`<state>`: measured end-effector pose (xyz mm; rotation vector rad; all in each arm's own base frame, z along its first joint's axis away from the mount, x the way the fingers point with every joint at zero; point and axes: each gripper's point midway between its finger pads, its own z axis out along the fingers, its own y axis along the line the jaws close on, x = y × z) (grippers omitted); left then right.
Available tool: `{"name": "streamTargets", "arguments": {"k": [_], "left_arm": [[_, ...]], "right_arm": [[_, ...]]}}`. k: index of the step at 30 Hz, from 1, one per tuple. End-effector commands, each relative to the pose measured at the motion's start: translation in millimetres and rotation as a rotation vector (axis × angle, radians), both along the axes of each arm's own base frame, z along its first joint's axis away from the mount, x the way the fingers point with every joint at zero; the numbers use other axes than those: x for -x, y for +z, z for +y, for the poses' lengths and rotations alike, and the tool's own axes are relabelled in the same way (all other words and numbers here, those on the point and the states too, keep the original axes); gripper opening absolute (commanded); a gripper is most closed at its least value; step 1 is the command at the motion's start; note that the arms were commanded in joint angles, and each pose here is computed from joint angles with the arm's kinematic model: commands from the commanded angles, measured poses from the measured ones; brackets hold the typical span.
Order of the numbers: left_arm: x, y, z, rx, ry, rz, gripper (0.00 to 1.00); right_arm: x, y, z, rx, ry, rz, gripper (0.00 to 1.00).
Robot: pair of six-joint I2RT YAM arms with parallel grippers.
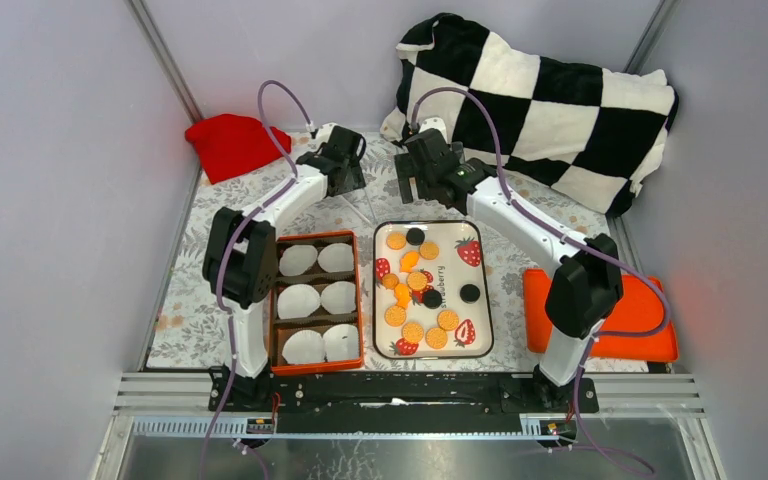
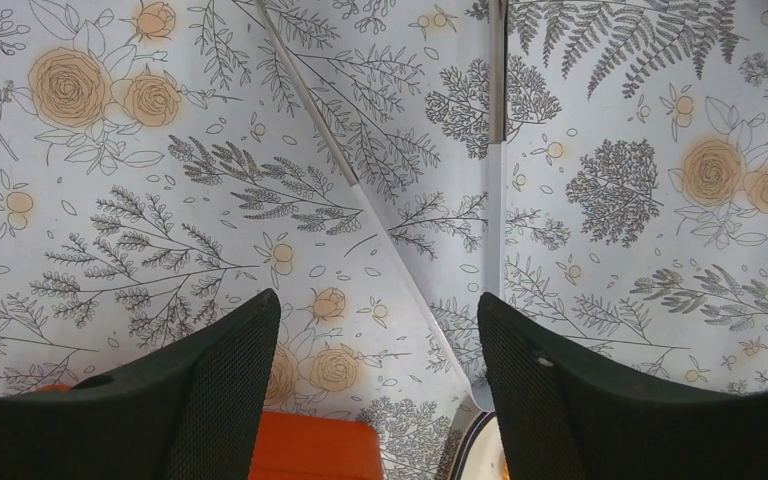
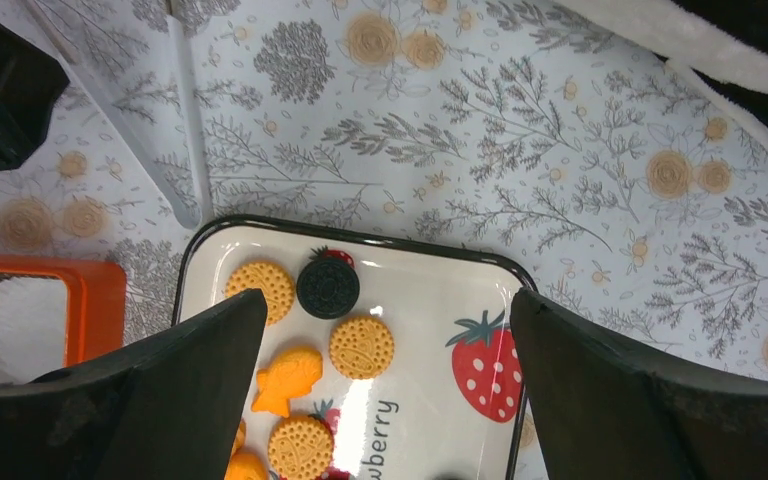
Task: Pack the cookies
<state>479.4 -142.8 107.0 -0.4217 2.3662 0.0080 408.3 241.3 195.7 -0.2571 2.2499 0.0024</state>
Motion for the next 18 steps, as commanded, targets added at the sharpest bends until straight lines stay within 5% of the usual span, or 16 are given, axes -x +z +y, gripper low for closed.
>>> {"name": "streamTargets", "arguments": {"k": [1, 4, 10, 18], "left_arm": [[-10, -3, 4, -0.015, -0.001, -0.009, 0.78], [-20, -7, 10, -0.012, 0.016, -0.006, 0.73], [-49, -36, 24, -0.002, 0.049, 0.058, 0.48], [-54, -66, 26, 0.021, 0.053, 0.112, 0.56]], "right_arm": [[1, -1, -10, 0.045, -0.047, 0.027, 1.00], [7, -2, -11, 0.022, -0.027, 0.012, 1.00], [17, 18, -9, -0.050, 0.022, -0.046, 1.00], [24, 11, -19, -0.018, 0.010, -0.040, 1.00]]}}
